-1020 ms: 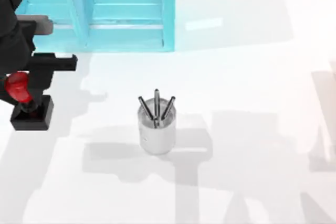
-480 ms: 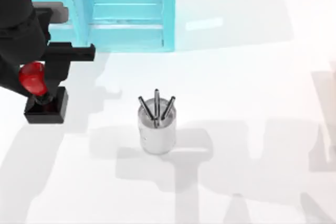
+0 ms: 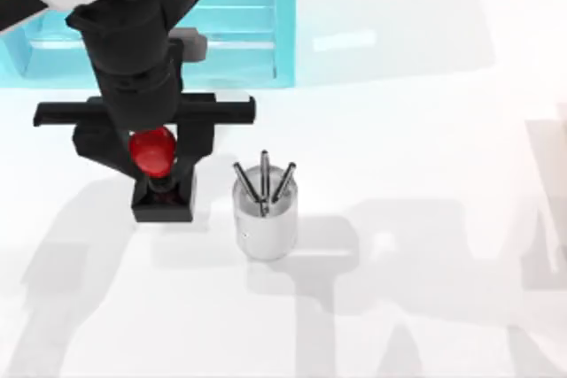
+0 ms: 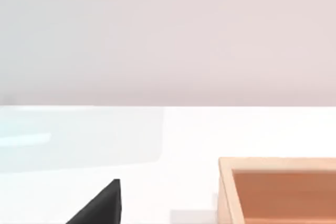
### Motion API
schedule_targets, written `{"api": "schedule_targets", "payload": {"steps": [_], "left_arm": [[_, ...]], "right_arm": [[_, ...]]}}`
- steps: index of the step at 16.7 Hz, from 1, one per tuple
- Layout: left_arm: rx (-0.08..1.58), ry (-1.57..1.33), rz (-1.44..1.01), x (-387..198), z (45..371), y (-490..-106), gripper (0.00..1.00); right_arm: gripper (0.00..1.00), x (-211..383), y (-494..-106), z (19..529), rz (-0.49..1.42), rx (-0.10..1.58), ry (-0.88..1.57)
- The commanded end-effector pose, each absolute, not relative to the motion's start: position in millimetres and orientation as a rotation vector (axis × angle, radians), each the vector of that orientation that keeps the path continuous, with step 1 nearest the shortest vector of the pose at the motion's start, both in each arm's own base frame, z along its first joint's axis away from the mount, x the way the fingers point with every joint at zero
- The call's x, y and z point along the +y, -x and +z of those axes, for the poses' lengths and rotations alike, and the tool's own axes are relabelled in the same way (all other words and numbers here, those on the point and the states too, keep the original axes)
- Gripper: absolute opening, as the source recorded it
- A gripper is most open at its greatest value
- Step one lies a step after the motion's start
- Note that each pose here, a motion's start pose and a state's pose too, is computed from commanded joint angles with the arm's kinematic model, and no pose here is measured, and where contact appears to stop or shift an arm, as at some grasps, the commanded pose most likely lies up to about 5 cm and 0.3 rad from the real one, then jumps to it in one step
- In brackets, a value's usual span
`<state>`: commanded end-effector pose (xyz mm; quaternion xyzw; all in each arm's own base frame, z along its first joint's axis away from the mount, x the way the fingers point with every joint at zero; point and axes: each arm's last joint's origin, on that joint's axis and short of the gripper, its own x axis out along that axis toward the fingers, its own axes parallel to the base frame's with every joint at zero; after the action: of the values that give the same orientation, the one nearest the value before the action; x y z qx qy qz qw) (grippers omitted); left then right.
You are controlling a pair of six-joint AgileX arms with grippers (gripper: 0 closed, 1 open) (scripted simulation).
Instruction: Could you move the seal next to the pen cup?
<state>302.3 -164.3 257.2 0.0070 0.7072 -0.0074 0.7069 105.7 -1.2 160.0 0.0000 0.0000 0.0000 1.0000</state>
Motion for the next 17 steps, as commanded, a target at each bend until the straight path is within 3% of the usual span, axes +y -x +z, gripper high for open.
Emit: {"api": "schedule_targets", "payload": {"steps": [15, 17], "left_arm": [[1.571, -0.015, -0.016, -168.5, 240.4, -301.7, 0.0], [1.571, -0.015, -0.016, -168.5, 240.4, -301.7, 0.15]], "right_arm": [[1.0, -1.2, -105.7, 160.0, 0.0, 0.0, 0.0], [1.0, -1.2, -105.7, 160.0, 0.0, 0.0, 0.0]]}}
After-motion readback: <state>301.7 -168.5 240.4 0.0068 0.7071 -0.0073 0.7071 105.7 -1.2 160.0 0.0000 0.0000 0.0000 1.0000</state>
